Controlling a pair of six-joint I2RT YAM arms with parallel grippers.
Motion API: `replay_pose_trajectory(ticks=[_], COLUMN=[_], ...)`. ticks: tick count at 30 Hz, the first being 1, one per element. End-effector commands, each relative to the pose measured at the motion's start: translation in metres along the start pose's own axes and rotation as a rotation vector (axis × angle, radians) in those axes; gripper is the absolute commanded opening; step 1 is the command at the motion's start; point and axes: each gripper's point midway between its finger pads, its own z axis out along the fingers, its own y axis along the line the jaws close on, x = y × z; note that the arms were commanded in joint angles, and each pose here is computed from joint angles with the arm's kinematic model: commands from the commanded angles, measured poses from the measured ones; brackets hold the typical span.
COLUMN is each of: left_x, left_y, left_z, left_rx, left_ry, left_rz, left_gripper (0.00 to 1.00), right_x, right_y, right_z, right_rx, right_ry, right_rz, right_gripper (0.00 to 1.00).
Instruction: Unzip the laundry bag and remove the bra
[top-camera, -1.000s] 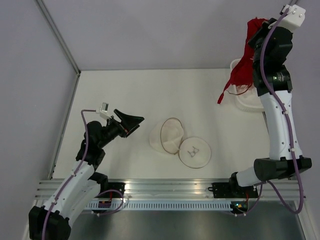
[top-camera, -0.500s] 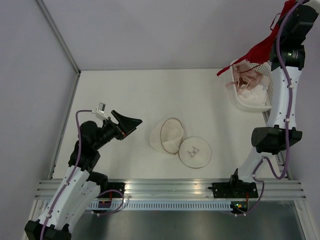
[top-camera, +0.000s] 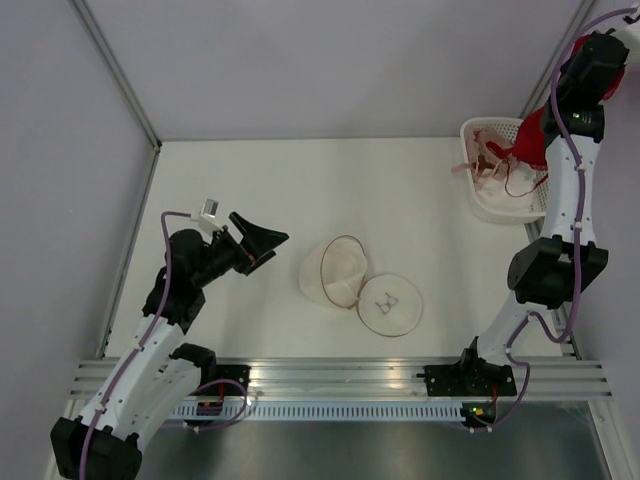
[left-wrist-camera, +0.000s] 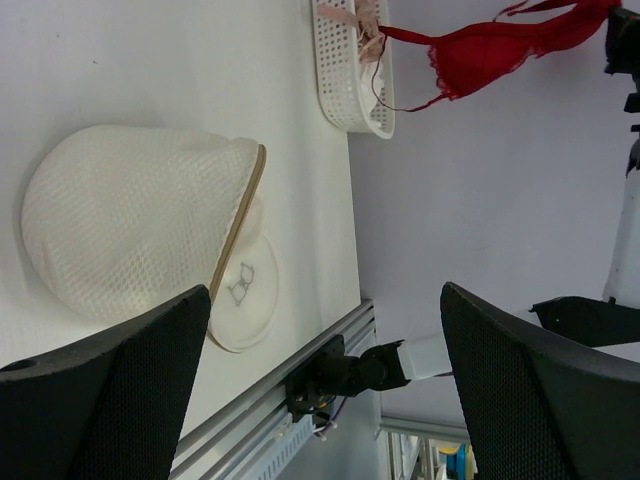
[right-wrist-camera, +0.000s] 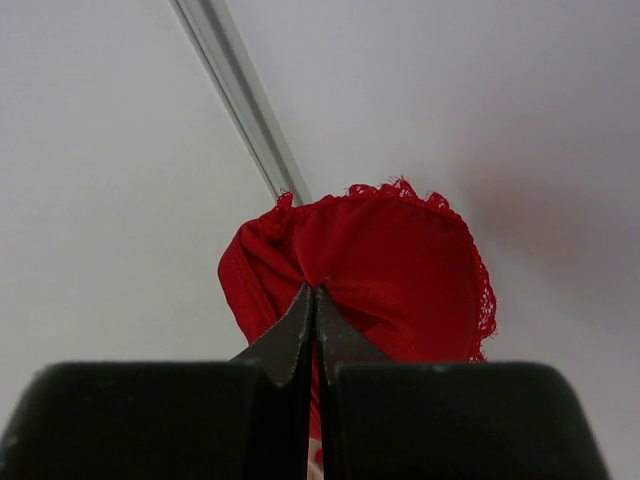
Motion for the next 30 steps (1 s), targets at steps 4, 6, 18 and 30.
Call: replay_pose_trajectory(ticks=[4, 6, 18, 30], left_x=[0.005, 0.007, 0.012, 0.011], left_y=[0.0, 0.004, 0.013, -0.001], left_z=[-0.001, -0.001, 0.002, -0.006], left_rx=[0.039, 0.036, 0.058, 0.105], left_ry=[0.009, 0.01, 0.007, 0.004], left_rz=[-0.002, -0.006, -0.04, 0.015], left_gripper=[1.0, 1.0, 1.0, 1.0], right_x=[0.098, 0.131, 0.255, 0.271], right_y=[-0.009, -0.011, -0.033, -0.056], right_z=[0.012, 0.014, -0.004, -0.029], right_rx=[-0.006, -0.009, 0.061, 0.283], right_ry=[0.157, 0.219, 0.521, 0.589], right_rz=[-0.004, -0.013, -0.063, -0.105], right_gripper=[0.0, 0.0, 0.01, 0.76])
